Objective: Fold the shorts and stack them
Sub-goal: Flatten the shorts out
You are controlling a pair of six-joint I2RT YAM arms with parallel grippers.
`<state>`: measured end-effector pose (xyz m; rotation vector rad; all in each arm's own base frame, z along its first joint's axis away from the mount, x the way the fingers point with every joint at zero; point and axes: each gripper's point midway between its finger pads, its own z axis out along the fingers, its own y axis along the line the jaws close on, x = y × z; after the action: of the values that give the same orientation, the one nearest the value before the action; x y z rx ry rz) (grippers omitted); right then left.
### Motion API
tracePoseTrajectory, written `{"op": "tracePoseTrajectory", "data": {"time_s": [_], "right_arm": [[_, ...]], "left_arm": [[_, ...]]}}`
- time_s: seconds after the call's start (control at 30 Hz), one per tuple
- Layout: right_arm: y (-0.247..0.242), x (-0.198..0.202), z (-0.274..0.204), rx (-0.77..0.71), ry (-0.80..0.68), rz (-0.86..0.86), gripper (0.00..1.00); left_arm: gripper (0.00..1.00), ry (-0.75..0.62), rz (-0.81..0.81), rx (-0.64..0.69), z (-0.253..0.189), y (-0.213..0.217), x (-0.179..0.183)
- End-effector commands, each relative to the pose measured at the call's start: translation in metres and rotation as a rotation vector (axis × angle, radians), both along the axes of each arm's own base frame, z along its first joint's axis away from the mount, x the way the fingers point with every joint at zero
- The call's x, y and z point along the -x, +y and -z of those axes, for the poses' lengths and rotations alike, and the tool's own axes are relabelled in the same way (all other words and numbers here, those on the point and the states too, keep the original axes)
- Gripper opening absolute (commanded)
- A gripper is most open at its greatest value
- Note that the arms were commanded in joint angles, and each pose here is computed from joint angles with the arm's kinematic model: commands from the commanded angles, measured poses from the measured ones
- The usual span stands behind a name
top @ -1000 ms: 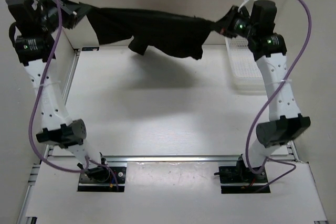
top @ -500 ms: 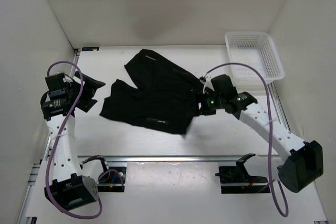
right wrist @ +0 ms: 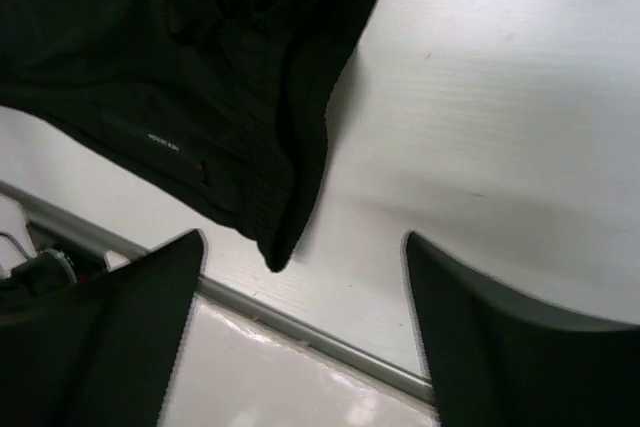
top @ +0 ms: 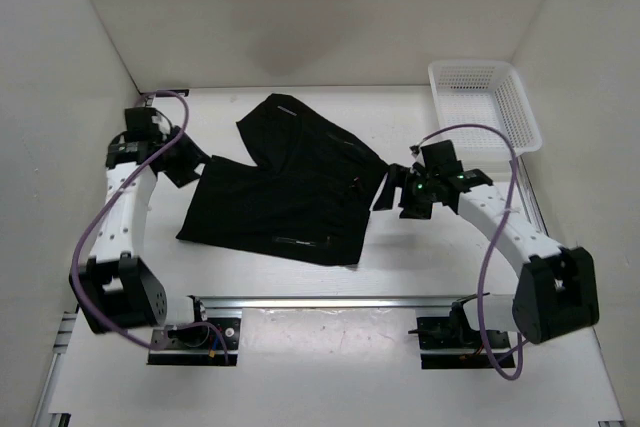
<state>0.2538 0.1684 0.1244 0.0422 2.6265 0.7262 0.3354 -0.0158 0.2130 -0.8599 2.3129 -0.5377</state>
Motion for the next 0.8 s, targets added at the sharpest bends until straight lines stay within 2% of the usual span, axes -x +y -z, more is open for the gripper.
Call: {"op": "tracePoseTrajectory", "data": {"time_s": [0.0,0.1,0.2,0.23,0.4,0.47,0.5,0.53,0.57,0.6,0.77], "right_arm": [[0.033,0.012,0.017,-0.122,0.082,-0.08,0.92],[0.05,0.023,0.037,-0.167,0.137,-0.101,0.9],[0.065,0.037,0.061,-0.171,0.197,-0.133,0.85],[0.07,0.04,0.064,-0.178,0.211,-0.143,0.8],[0.085,0.06,0.097,-0.104,0.26,-0.209,0.72],[0.086,0.062,0.106,-0.082,0.283,-0.212,0.56],[0.087,0.06,0.108,-0.083,0.281,-0.212,0.45],[0.087,0.061,0.111,-0.078,0.291,-0.211,0.31],[0.083,0.062,0.113,-0.059,0.295,-0.201,0.05],[0.08,0.062,0.116,-0.039,0.301,-0.19,0.0],[0.051,0.086,0.114,0.07,0.279,-0.164,0.0]], "left_arm": [[0.64,0.168,0.051,-0.024,0.056,-0.016,0.003],[0.66,0.225,0.084,-0.06,0.08,-0.027,-0.01],[0.62,0.265,0.088,-0.074,0.093,-0.032,-0.018],[0.56,0.293,0.075,-0.095,0.103,-0.027,-0.021],[0.45,0.353,0.056,-0.111,0.126,-0.023,-0.023],[0.41,0.353,0.051,-0.119,0.126,-0.021,-0.023],[0.39,0.353,0.051,-0.119,0.126,-0.021,-0.023],[0.39,0.353,0.051,-0.119,0.126,-0.021,-0.023],[0.39,0.353,0.051,-0.119,0.126,-0.021,-0.023],[0.37,0.353,0.051,-0.119,0.126,-0.021,-0.023],[0.35,0.315,0.054,-0.111,0.113,-0.023,-0.024]]}}
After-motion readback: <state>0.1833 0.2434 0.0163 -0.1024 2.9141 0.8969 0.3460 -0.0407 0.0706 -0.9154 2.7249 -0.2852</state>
